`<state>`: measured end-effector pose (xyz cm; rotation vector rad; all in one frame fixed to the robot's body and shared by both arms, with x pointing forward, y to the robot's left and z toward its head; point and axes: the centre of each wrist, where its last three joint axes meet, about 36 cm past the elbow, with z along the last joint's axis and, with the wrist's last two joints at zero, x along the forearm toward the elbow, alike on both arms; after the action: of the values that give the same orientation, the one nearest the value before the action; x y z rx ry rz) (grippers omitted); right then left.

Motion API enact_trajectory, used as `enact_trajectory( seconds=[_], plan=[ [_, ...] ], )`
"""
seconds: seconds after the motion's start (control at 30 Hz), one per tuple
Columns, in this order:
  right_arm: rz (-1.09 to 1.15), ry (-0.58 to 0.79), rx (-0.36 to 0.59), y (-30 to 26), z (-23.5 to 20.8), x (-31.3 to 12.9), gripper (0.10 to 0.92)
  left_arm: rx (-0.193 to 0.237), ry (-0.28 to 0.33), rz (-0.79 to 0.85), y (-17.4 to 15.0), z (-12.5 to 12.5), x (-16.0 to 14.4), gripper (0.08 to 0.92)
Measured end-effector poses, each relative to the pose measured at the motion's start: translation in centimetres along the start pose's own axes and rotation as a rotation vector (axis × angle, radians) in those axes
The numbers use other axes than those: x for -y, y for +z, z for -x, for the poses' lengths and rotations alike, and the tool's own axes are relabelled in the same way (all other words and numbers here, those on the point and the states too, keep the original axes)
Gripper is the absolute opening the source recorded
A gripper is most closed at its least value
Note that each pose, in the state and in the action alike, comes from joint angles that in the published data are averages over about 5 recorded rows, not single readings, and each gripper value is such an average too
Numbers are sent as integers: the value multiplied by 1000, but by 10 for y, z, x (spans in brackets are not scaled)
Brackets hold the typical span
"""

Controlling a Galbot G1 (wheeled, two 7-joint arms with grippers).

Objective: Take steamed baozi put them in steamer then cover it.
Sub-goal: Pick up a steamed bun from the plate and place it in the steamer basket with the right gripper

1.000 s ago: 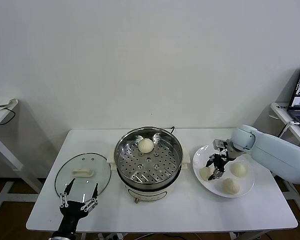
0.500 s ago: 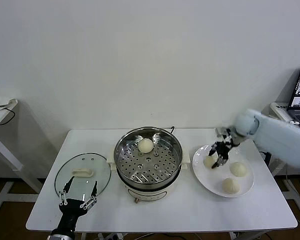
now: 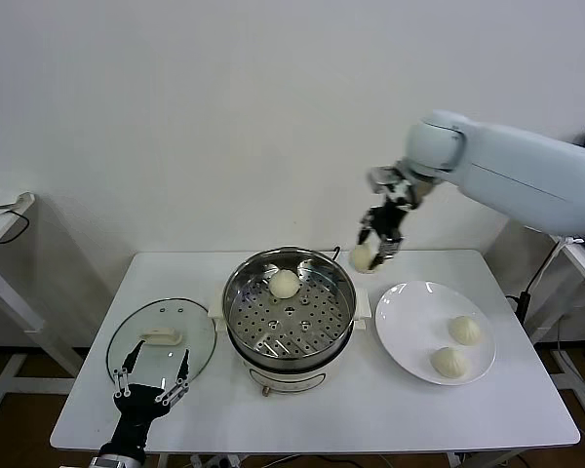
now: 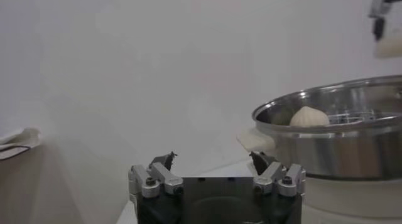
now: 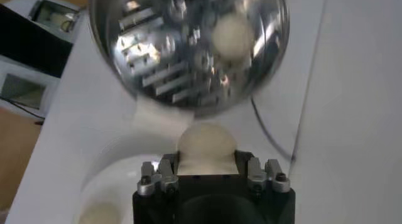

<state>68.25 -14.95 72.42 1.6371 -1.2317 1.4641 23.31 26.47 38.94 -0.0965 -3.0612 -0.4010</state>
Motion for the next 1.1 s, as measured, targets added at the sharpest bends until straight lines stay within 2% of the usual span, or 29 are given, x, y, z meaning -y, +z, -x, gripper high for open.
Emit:
enact_trajectory(
  seconds=[0.23,0.43,0.73,1.1],
  plan=[
    [-49,-34,4,-76,37,16,611,7,-7,-3,-1,1,0,823],
    [-70,-39,-10,-117,74,18,603,14,-11,-1,-2,3,-1,823],
    [-77,-35,-18,-142,116,14,607,10,-11,-3,0,4,0,823],
    [-92,-45,-11,-160,145,8,612,3,-15,0,2,4,-1,823]
  ],
)
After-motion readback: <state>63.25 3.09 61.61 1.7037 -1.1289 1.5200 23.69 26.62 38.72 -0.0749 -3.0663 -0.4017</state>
